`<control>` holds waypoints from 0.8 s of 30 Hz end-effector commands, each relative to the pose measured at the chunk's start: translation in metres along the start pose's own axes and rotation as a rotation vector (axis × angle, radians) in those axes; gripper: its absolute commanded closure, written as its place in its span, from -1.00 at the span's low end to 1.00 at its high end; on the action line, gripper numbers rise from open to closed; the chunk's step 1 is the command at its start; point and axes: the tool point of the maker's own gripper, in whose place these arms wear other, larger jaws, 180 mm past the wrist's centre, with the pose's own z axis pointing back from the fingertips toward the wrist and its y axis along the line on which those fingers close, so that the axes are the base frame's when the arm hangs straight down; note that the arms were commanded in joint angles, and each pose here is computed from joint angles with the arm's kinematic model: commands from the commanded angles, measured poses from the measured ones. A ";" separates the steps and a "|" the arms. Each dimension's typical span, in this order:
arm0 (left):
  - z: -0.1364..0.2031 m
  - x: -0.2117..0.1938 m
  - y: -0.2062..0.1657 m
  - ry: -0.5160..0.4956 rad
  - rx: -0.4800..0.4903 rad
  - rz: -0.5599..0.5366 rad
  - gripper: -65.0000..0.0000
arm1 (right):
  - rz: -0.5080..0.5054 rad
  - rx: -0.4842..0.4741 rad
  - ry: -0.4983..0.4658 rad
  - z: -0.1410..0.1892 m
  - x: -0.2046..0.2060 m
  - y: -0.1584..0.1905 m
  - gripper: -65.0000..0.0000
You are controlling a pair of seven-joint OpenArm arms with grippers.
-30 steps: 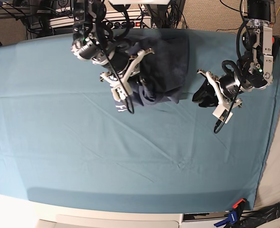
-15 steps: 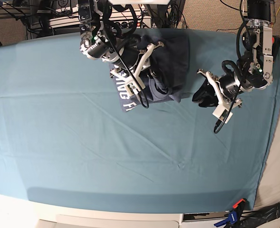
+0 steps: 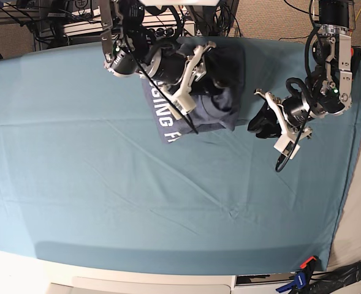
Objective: Fold the T-shirt properly
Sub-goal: 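Release the collar end and press the folded bundle with the right gripper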
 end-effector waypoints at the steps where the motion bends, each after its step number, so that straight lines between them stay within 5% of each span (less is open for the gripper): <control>1: 0.005 0.016 0.001 -0.051 -0.001 -0.020 0.48 | 0.021 0.064 -0.072 0.001 0.017 0.014 0.41; 6: 0.005 0.016 0.001 -0.051 -0.001 -0.020 0.48 | 0.031 0.223 -0.173 0.007 0.035 0.043 0.41; 12: 0.005 0.016 0.001 -0.050 -0.002 -0.020 0.48 | 0.084 0.204 -0.195 0.011 0.050 0.039 0.42; 15: 0.005 0.015 0.001 -0.048 -0.001 -0.020 0.48 | 0.227 0.087 -0.211 0.025 0.070 0.030 0.51; 18: 0.005 0.016 0.001 -0.049 -0.001 -0.020 0.48 | 0.357 -0.067 -0.242 0.050 0.092 0.019 0.99; 20: 0.005 0.016 0.001 -0.049 -0.001 -0.020 0.49 | 0.403 -0.177 -0.249 0.067 0.099 0.006 1.00; 24: 0.005 0.016 0.001 -0.049 -0.001 -0.020 0.54 | 0.270 -0.453 -0.223 0.100 0.089 -0.048 1.00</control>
